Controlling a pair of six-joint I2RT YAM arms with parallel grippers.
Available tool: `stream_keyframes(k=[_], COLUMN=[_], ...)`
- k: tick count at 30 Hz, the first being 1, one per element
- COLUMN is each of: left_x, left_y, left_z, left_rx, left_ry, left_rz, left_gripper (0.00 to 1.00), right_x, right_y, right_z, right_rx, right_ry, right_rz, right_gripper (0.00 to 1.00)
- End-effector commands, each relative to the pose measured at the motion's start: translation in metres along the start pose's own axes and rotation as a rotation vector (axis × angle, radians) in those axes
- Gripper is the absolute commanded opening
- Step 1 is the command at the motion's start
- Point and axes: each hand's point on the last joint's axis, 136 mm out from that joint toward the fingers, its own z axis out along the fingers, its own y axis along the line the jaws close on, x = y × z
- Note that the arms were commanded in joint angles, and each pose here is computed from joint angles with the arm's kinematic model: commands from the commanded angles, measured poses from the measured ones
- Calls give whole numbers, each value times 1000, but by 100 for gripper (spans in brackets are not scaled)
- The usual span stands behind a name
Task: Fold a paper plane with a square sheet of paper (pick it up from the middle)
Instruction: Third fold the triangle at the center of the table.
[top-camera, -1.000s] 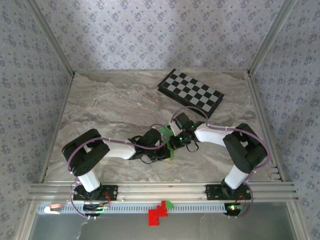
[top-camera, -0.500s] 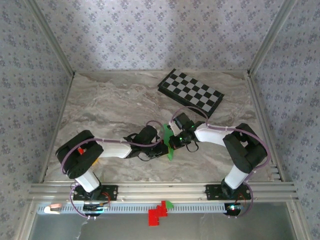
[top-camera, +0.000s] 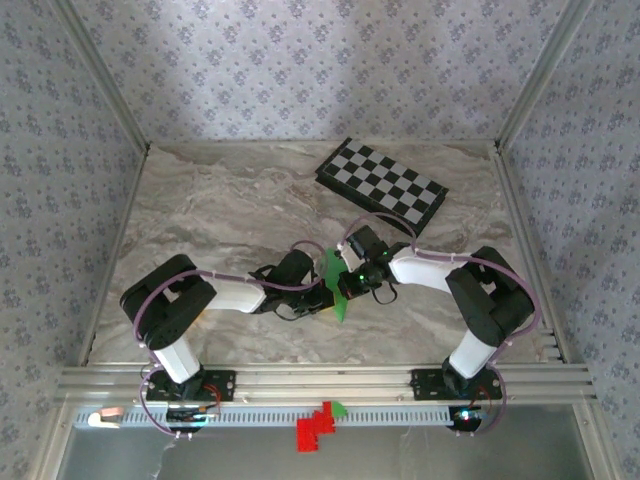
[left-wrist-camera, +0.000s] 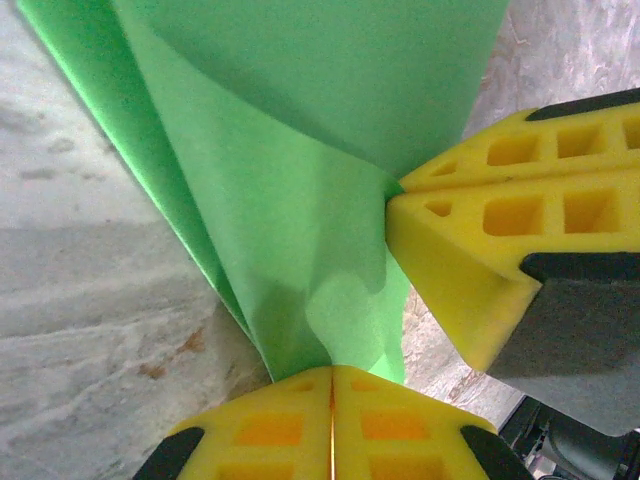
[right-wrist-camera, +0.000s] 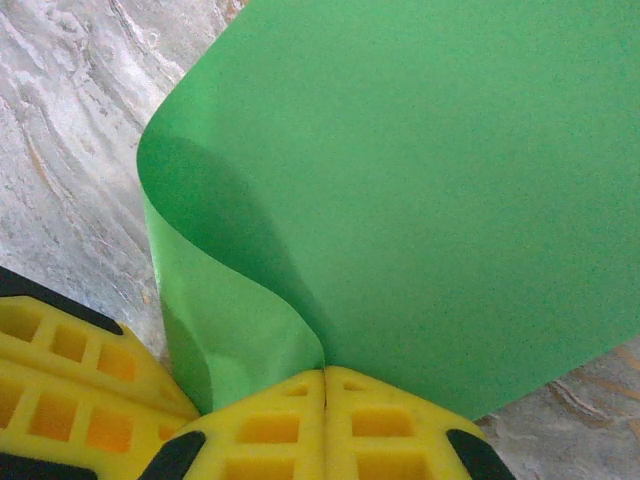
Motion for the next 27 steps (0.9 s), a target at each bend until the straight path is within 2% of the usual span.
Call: stream_keyframes(k=[1, 8, 22, 27], left_x=[0, -10, -14, -18], left_y=[3, -20, 4, -11], left_z=[-2, -15, -2, -13], left_rx=[-13, 47, -18, 24], left_ry=[1, -33, -13, -34], left_rz=[19, 43, 22, 44], left_gripper=[8, 10, 10, 11], right_x=[42, 43, 43, 44], right_y=[-30, -31, -30, -31], right_z=[17, 17, 17, 17], right_rx=[126, 127, 125, 126], right_ry=[143, 146, 147, 148], right_rz=[17, 19, 19, 19], right_gripper=[2, 2, 2, 2])
